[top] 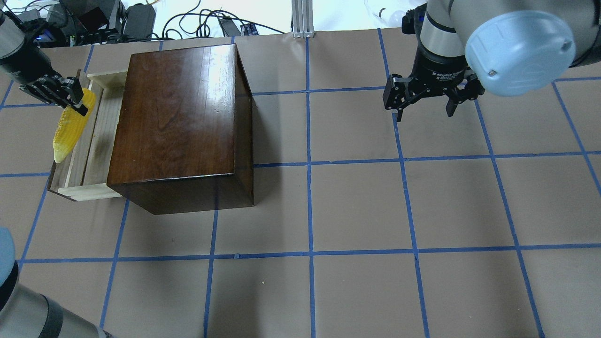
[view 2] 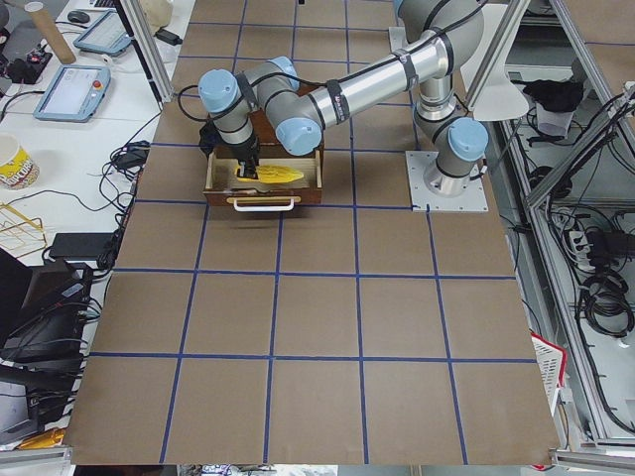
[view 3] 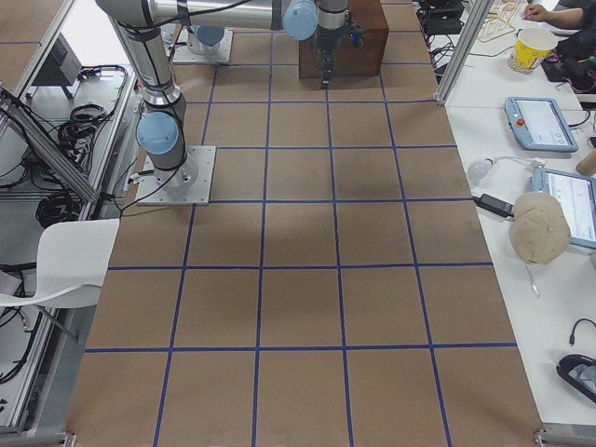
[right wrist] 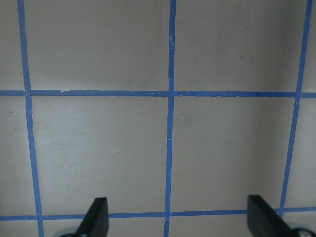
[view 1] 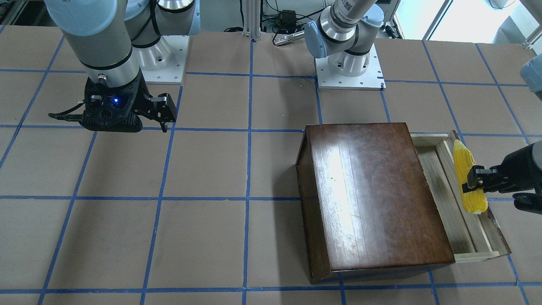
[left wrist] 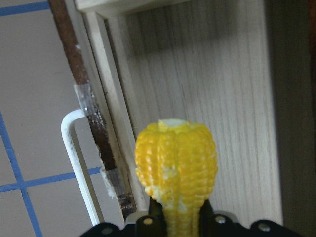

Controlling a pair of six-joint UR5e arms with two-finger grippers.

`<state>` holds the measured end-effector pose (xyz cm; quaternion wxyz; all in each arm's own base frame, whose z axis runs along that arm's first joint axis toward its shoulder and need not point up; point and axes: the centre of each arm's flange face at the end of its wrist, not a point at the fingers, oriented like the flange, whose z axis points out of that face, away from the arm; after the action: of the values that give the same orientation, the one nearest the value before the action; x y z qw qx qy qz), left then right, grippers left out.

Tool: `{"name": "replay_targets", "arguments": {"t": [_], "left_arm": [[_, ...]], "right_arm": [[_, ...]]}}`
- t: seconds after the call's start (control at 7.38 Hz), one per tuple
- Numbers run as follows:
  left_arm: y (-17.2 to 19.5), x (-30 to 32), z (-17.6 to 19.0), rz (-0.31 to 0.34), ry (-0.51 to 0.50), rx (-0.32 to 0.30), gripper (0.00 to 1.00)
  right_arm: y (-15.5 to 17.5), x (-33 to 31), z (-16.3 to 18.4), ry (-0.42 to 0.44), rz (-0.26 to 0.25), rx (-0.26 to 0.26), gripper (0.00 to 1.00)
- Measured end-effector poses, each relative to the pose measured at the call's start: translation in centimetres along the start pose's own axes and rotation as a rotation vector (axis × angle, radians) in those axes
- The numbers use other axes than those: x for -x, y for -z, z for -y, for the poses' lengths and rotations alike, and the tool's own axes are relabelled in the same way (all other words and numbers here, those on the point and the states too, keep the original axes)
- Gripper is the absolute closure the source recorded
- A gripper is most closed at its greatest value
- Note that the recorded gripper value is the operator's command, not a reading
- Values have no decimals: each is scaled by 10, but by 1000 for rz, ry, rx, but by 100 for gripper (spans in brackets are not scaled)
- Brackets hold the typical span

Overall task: Open drawer and put corn inside
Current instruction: 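Lower the corn into the drawer and open the left gripper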

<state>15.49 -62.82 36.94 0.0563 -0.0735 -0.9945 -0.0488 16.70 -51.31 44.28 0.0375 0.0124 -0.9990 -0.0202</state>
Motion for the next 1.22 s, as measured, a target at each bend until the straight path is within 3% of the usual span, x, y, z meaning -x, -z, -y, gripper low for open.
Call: {"name": "replay_targets", "arguments": {"t": [0.68, 0.81, 0.95, 1.22], "left_arm": [[-17, -14, 1, -11, 29, 25, 100], [-19, -15, 1, -12, 38, 27, 18], [-18, -15, 1, -11, 39, 28, 0], [-15, -20, 0, -4, 34, 25, 0]], "right_arm": [[0, 0, 0, 0, 0, 0, 0], [0, 0, 0, 0, 0, 0, 0], [0, 0, 0, 0, 0, 1, 0], [-1, 0, 0, 0, 0, 1, 0]]}}
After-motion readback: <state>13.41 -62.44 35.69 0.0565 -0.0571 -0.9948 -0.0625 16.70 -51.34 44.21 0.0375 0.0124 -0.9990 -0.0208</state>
